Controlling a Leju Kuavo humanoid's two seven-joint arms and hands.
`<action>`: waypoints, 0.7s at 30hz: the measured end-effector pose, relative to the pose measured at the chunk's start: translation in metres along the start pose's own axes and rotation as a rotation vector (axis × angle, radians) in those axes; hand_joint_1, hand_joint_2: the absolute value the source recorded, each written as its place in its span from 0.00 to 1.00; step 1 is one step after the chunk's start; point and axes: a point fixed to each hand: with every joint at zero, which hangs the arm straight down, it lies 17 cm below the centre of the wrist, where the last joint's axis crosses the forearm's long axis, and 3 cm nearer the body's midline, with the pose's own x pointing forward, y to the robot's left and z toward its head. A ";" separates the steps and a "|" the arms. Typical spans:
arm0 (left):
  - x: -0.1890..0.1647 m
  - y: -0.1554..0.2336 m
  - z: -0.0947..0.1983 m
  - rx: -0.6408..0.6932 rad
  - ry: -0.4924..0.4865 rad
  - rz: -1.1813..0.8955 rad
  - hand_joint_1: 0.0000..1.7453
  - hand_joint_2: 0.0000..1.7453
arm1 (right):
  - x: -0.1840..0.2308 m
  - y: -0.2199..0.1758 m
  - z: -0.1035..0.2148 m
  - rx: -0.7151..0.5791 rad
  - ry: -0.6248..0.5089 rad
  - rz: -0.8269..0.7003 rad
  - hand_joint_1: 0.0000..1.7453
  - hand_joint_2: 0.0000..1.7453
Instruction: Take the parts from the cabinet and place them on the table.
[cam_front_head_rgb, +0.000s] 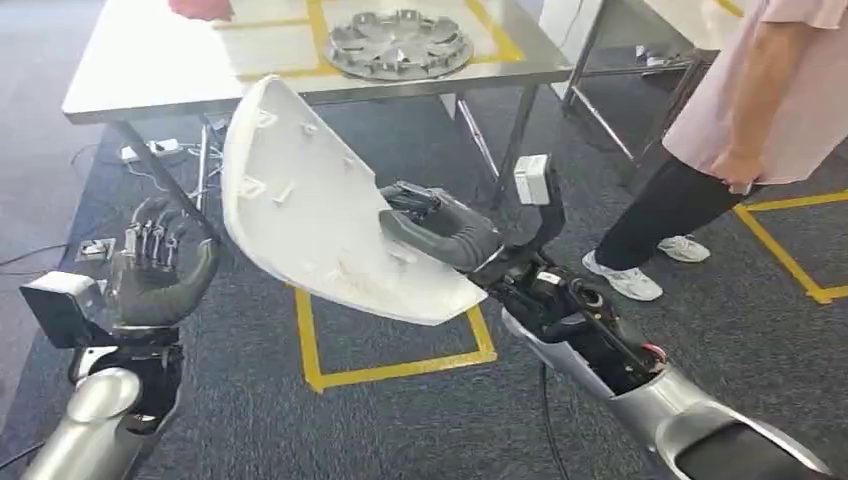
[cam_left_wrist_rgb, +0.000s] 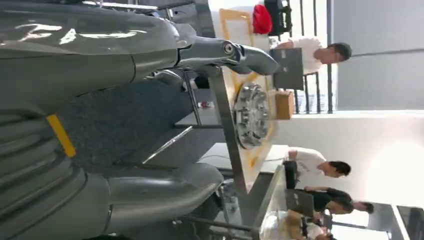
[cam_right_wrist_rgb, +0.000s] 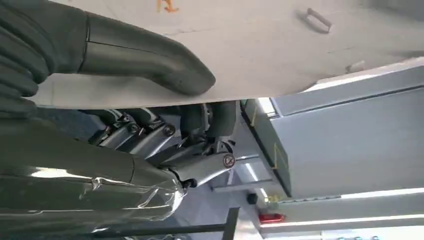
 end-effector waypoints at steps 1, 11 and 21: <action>0.001 -0.001 0.000 -0.001 -0.002 0.001 0.00 1.00 | 0.001 0.000 0.000 0.000 -0.001 0.001 1.00 1.00; 0.001 -0.001 0.000 -0.001 -0.002 0.001 0.00 1.00 | 0.001 -0.001 0.000 0.001 0.000 0.003 1.00 1.00; 0.004 -0.004 -0.001 -0.014 -0.015 0.000 0.00 1.00 | 0.000 -0.002 0.002 -0.004 0.000 0.002 1.00 1.00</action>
